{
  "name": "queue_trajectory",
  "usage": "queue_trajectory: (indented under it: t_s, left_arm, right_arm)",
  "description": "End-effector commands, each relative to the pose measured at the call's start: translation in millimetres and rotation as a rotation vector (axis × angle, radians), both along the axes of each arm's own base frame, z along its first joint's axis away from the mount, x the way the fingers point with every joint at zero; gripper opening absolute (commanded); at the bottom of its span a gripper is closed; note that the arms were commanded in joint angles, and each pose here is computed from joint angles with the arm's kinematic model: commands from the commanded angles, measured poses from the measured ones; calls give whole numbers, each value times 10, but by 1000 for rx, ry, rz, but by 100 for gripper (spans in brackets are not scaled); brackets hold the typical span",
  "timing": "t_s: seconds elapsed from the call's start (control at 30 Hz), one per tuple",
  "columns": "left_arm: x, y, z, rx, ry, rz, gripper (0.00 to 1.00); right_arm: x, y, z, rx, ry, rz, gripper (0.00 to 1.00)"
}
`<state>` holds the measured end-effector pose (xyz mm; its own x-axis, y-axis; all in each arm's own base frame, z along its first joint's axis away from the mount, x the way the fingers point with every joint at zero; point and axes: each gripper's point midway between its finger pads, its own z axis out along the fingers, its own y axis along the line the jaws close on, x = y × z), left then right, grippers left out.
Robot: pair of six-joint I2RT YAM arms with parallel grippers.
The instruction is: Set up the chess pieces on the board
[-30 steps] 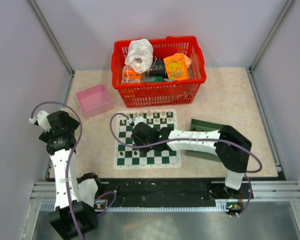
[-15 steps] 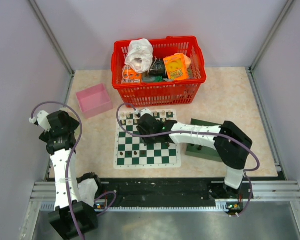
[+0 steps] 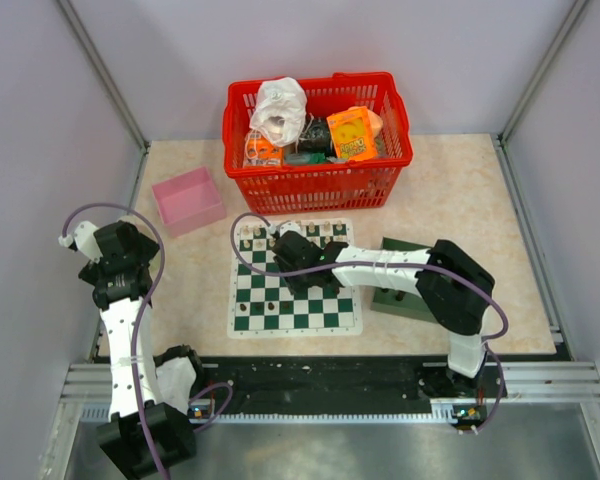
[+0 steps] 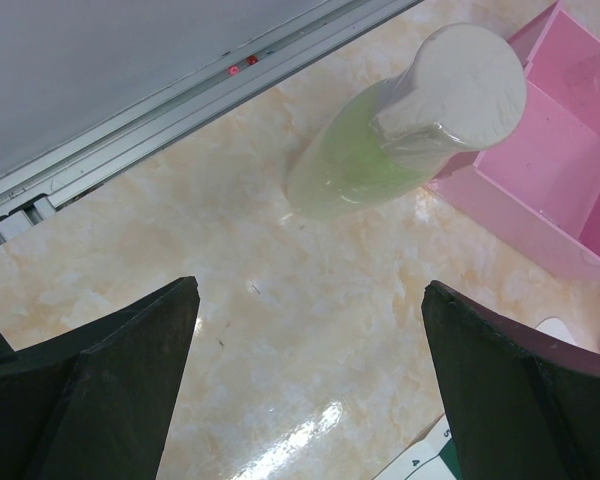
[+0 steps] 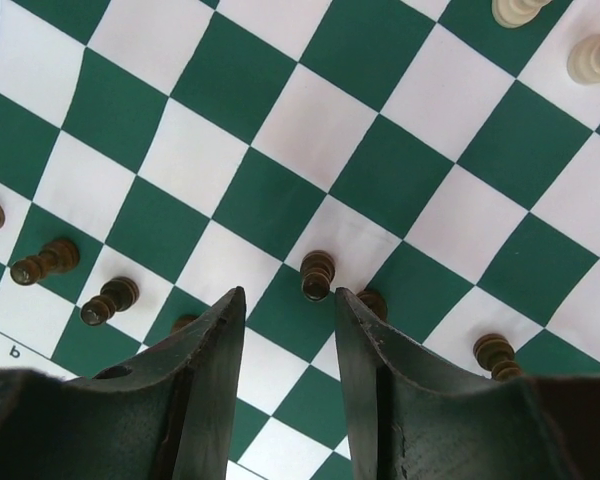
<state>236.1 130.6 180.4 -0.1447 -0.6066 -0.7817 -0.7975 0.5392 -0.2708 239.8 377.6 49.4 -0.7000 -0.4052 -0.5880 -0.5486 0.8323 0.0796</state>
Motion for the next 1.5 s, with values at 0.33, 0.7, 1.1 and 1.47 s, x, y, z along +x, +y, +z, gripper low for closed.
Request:
queue_trajectory:
  t_s: [0.33,0.7,1.1,1.47]
  left_arm:
    - [31,23,73,9,-37,6,99]
    - [50,-3,92,-4,-53,0,99]
    - [85,-68,140,-31,-89,-20,99]
    - [75,-64,152,-29,-92,-18,99]
  right_arm:
    - [206,80,83,15,-41,-21,31]
    - [205,85,114,15,-48,-12,18]
    - [94,15,463,87,-78,17,12]
    - [-348,-20,362,121,-9,63,12]
